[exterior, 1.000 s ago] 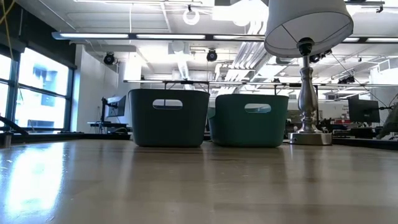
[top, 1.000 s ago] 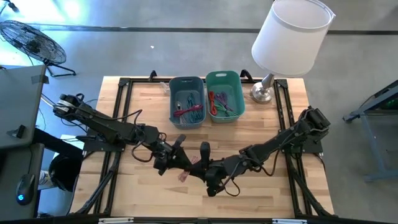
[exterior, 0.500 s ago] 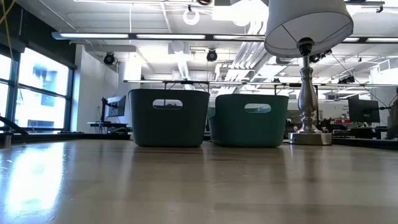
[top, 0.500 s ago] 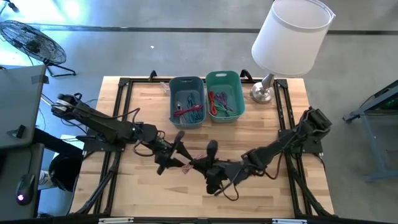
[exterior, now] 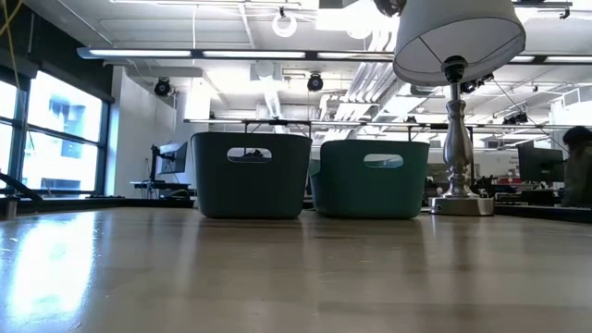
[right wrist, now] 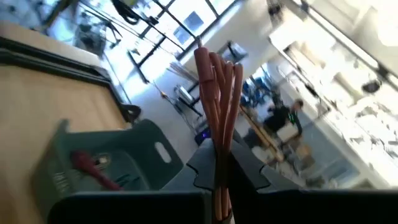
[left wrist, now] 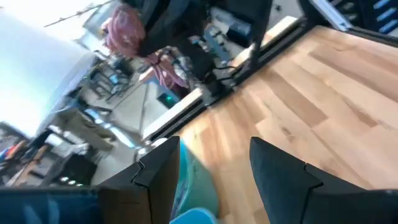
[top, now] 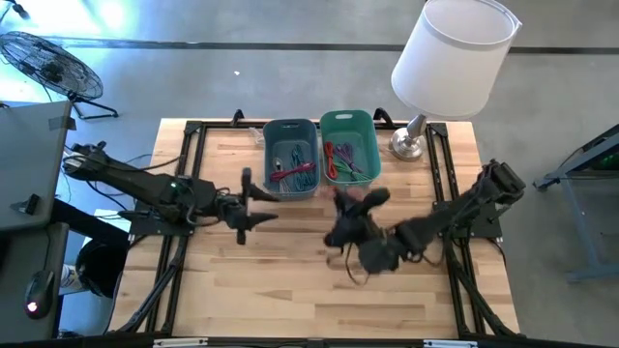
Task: Pick & Place USB Port
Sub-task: Put the brown charger cable into the green bin, then return to Home Position
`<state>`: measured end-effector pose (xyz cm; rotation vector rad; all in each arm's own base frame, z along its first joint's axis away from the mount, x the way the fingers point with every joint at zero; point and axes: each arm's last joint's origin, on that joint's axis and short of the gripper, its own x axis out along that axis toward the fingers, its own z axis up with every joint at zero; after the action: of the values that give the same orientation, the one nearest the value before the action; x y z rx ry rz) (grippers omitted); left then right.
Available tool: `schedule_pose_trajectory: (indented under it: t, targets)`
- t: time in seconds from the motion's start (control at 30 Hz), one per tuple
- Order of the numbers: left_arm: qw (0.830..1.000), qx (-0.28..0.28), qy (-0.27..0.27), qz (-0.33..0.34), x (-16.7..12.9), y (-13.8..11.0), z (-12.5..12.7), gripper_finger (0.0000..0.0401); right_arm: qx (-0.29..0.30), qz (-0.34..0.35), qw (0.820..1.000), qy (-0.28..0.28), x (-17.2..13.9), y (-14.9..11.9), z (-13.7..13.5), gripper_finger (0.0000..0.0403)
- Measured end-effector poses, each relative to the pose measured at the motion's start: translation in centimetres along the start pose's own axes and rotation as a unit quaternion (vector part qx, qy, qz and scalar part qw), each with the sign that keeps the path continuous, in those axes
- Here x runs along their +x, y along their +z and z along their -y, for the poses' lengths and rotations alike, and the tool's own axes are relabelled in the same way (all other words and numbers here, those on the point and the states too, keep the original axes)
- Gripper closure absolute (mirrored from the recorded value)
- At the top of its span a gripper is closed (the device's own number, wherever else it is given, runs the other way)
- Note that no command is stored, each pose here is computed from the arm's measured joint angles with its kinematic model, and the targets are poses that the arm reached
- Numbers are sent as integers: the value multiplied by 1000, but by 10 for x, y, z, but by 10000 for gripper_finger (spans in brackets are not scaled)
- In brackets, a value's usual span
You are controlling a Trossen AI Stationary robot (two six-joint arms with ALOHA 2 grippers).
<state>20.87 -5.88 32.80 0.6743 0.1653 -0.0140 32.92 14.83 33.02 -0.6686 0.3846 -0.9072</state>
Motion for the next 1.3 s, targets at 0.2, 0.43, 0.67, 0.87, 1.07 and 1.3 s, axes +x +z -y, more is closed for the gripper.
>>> schedule_pose_trajectory:
  t: [0.2, 0.43, 0.67, 0.87, 1.07, 1.3]
  targets:
    - [1000, -6, 22, -13, -30, -2, -14, 213, 65, -31, 997, 19, 46, -12, 43, 393]
    - [999, -16, 27, -45, -57, -12, -21, 213, 172, -138, 973, 66, 105, -52, 76, 393]
    - [996, -7, 19, -88, -64, -21, -19, 213, 207, -221, 949, 82, 152, -82, 76, 393]
    - [994, 2, 23, -107, -64, -23, -18, 213, 223, -269, 933, 84, 183, -105, 82, 393]
    - [993, 16, 18, -115, -64, -25, -17, 213, 246, -294, 917, 109, 198, -117, 86, 321]
    - [991, 24, 16, -132, -65, -28, -16, 213, 226, -293, 921, 120, 198, -117, 86, 237]
